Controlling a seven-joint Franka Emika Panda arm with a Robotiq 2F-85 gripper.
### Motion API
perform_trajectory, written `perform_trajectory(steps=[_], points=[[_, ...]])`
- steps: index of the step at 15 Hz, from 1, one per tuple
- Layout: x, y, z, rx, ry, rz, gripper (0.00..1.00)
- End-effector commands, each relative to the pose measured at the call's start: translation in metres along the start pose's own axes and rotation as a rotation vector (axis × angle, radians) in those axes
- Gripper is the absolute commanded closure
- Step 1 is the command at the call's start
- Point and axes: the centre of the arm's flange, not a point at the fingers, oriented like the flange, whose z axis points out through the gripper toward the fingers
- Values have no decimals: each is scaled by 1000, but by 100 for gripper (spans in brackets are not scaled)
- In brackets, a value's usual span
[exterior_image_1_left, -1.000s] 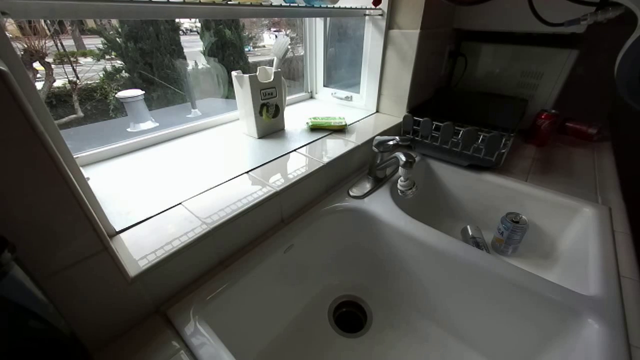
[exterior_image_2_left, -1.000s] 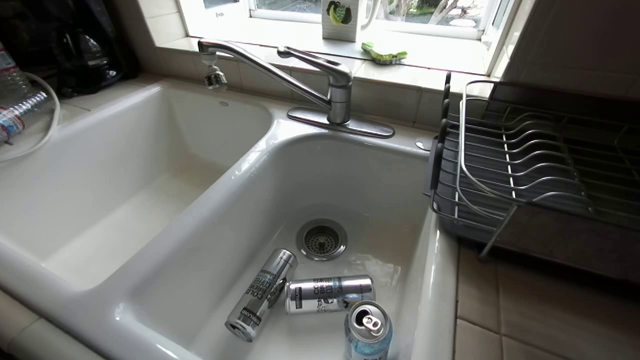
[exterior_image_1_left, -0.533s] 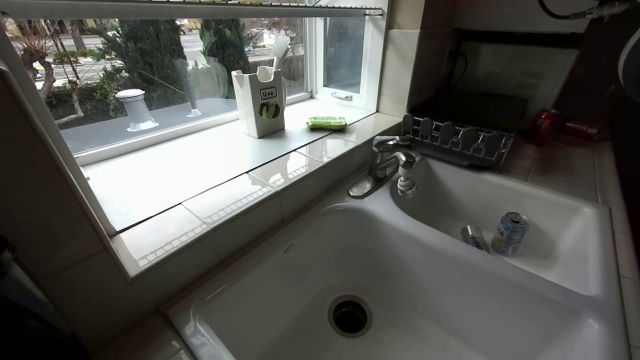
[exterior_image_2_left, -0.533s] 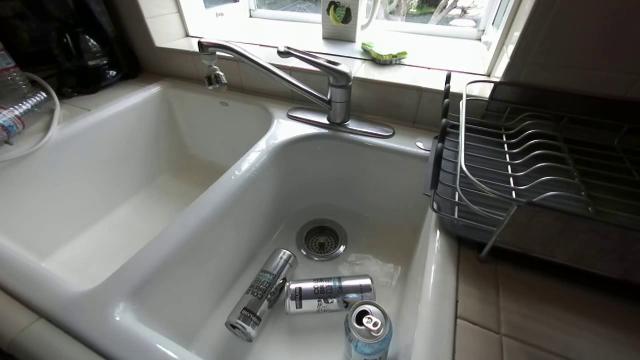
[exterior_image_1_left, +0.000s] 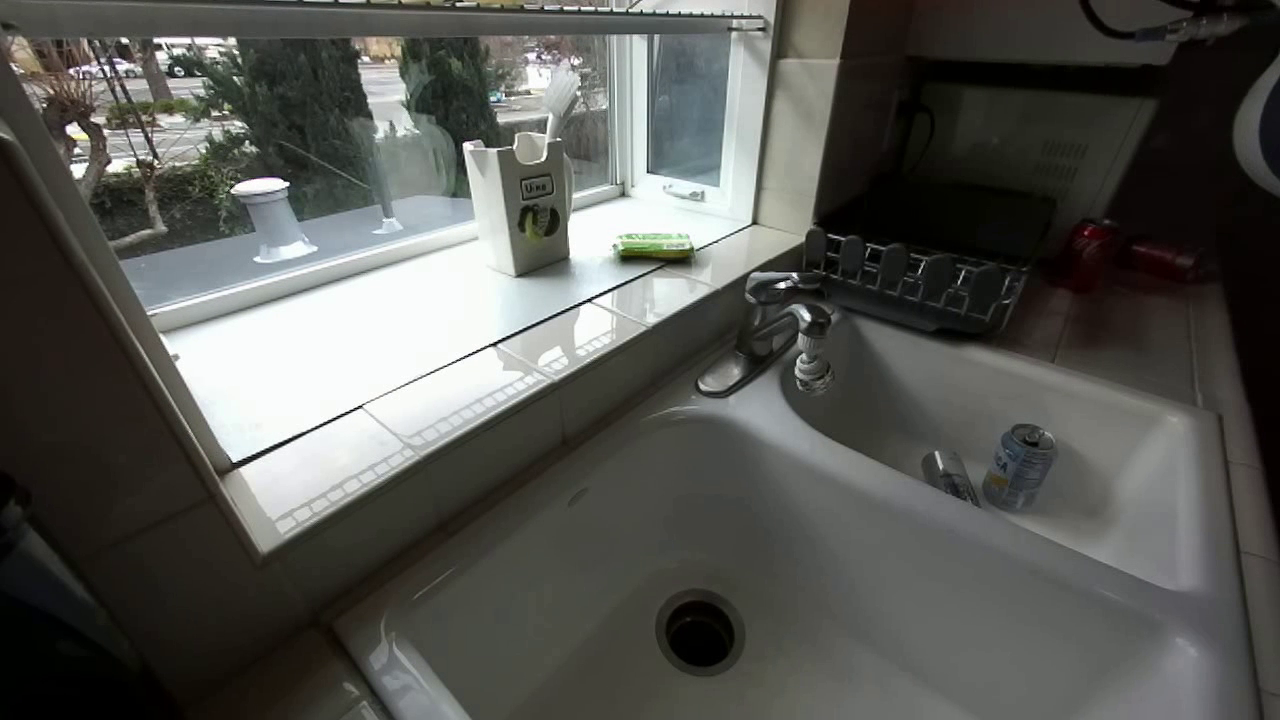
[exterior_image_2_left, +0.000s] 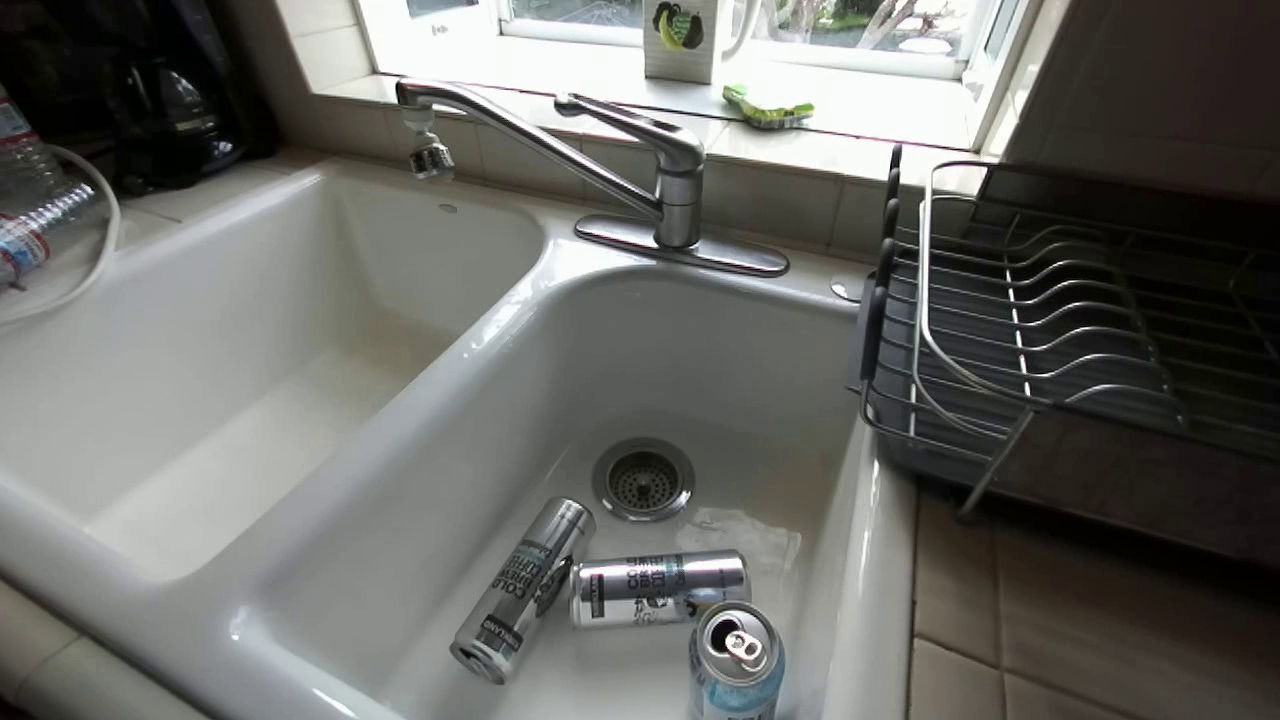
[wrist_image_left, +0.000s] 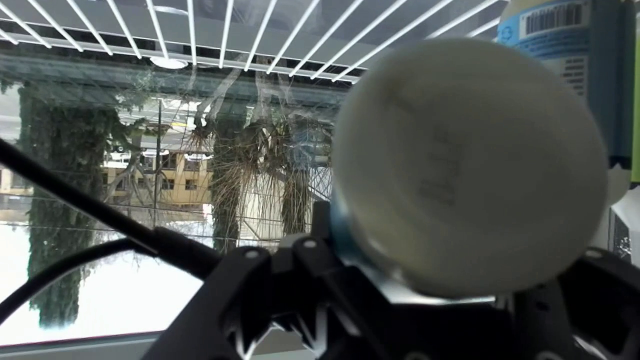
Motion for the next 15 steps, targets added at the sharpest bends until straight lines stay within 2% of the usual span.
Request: perform_trajectory(steps=[1,6,15], points=[[-38,-2,-19,76,96,-10,62],[-63,12,-24,135,248,25,62],[-116,34,-6,176,355,160,62]])
